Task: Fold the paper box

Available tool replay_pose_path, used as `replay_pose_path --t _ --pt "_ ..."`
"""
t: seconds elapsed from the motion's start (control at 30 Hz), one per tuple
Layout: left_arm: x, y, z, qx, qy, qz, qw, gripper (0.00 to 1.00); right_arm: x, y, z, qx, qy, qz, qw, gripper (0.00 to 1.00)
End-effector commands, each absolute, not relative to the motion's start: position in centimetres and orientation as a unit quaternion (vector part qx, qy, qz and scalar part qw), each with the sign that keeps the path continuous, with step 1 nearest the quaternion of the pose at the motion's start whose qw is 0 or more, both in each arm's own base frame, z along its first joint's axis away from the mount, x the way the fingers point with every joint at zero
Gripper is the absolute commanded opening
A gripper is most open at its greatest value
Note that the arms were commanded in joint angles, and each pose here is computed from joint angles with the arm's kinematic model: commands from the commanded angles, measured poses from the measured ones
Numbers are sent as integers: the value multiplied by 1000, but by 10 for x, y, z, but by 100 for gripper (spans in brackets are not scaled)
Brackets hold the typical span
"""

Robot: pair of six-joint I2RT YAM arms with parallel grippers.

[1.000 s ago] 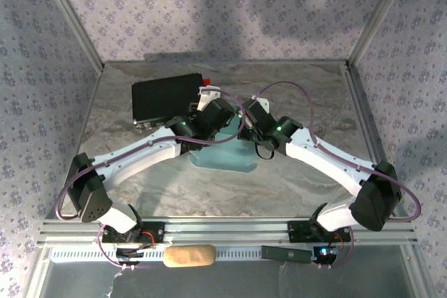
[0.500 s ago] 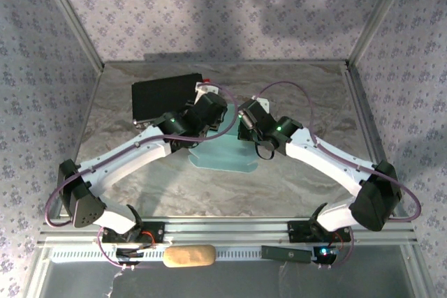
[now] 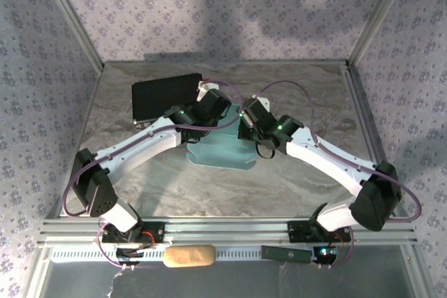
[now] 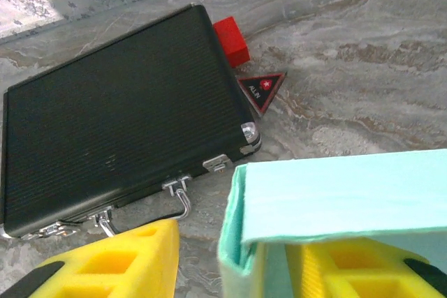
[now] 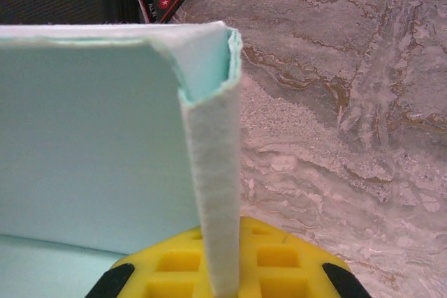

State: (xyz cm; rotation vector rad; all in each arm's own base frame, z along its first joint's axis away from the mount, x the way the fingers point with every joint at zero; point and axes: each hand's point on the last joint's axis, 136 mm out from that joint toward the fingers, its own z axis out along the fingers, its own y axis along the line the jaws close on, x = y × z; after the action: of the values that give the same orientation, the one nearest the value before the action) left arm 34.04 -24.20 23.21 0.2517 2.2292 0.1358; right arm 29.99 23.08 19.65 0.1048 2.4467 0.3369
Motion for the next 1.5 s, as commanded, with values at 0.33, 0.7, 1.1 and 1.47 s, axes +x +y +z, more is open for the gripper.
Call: replay_pose_path --t 0.33,0.7,1.1,1.47 --pt "346 -230 235 98 872 133 461 16 305 234 211 63 931 160 323 0" --pt "345 -230 237 97 844 224 477 0 305 236 209 70 931 162 321 0" --pt "341 -227 240 80 826 264 492 0 304 234 206 89 929 166 318 0" --pt "322 -251 272 95 875 83 468 64 306 229 194 100 932 159 309 0"
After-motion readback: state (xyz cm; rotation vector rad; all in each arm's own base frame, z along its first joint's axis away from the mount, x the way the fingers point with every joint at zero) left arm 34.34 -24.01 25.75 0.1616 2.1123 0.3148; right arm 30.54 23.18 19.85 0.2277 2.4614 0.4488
